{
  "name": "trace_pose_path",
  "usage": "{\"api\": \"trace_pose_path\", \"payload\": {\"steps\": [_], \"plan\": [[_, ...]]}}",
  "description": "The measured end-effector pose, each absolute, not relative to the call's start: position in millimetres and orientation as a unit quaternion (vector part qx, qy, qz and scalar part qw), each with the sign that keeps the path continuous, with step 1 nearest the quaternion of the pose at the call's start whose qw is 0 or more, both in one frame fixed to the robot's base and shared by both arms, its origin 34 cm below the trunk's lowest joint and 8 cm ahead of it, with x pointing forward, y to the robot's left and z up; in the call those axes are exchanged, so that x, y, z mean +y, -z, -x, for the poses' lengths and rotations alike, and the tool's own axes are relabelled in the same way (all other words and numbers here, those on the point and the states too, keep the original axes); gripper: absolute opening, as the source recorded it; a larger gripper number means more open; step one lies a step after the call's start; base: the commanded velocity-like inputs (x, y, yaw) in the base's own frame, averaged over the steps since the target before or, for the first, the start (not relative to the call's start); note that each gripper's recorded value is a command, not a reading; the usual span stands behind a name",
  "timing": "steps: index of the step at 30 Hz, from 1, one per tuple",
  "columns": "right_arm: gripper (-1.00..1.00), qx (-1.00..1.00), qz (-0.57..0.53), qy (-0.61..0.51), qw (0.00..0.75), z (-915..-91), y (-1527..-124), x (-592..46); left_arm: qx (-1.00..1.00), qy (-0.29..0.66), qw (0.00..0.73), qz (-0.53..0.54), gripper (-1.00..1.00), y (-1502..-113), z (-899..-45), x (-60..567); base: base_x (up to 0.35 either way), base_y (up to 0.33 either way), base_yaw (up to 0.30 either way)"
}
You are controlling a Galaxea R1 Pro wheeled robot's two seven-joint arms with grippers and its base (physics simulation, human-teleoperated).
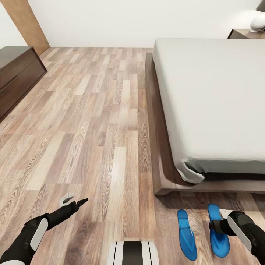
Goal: In the bedroom, move the book from the bed onto either nightstand, and place the two sandals side by side next to the bed.
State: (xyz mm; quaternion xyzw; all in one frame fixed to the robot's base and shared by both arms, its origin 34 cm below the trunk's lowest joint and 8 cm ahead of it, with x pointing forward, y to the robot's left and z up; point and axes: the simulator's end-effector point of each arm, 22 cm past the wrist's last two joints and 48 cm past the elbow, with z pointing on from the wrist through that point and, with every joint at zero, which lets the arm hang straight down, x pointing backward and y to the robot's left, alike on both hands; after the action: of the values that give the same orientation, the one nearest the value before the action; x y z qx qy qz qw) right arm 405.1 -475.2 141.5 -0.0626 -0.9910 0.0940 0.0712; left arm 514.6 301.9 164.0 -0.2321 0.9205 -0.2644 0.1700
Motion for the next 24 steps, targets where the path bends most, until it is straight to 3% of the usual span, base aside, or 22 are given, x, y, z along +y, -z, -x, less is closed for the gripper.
{"api": "trace_pose_path", "payload": {"steps": [24], "plan": [[-1.00, -0.987, 0.059, -0.097, 0.111, -375.4, -114.4, -475.5, 0.927, 0.255, 0.132, 0.242, 1.00, -127.7, -485.8, 301.5, 0.000, 0.000, 0.000]]}}
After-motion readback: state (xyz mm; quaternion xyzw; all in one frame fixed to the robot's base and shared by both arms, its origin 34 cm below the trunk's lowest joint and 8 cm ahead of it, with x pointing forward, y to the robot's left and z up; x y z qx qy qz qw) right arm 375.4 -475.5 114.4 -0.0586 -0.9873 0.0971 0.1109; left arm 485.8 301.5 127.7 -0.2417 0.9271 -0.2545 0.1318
